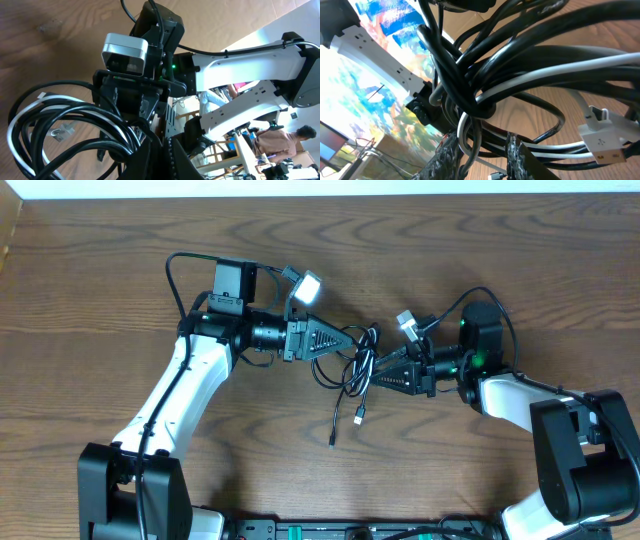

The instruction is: Untangle cables

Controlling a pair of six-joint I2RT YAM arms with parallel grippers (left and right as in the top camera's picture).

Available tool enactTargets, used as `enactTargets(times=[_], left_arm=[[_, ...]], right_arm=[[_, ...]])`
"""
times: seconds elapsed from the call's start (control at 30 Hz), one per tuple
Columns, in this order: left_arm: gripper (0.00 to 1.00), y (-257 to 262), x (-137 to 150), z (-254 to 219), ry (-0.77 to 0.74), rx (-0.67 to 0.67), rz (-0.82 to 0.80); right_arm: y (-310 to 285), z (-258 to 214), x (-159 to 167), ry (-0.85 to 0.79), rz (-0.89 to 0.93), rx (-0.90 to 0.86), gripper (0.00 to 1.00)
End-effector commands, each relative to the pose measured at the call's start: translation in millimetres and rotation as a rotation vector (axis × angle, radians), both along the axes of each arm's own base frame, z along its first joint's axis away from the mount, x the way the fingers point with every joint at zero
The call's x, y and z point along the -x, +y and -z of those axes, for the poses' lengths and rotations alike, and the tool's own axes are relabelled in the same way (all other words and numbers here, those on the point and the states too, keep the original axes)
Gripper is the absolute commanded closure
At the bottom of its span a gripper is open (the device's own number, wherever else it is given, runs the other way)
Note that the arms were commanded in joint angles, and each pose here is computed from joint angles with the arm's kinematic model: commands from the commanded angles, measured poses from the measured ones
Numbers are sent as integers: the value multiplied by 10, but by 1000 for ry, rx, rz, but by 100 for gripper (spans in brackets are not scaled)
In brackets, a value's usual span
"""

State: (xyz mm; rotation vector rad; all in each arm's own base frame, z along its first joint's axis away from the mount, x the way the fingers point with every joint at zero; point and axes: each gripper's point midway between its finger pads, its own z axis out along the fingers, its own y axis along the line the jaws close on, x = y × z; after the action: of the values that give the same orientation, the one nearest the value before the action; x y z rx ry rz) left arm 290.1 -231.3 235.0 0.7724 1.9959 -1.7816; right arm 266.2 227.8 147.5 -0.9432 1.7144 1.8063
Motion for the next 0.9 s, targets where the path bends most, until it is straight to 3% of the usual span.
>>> enactTargets(times=[0.0,0.87], left_arm=[[92,4,79,-146,4,61,42],[92,4,79,-146,3,61,42]], right_arm=[[-26,-20,-27,-6,13,0,72],[69,-25,58,9,-25,1,72]])
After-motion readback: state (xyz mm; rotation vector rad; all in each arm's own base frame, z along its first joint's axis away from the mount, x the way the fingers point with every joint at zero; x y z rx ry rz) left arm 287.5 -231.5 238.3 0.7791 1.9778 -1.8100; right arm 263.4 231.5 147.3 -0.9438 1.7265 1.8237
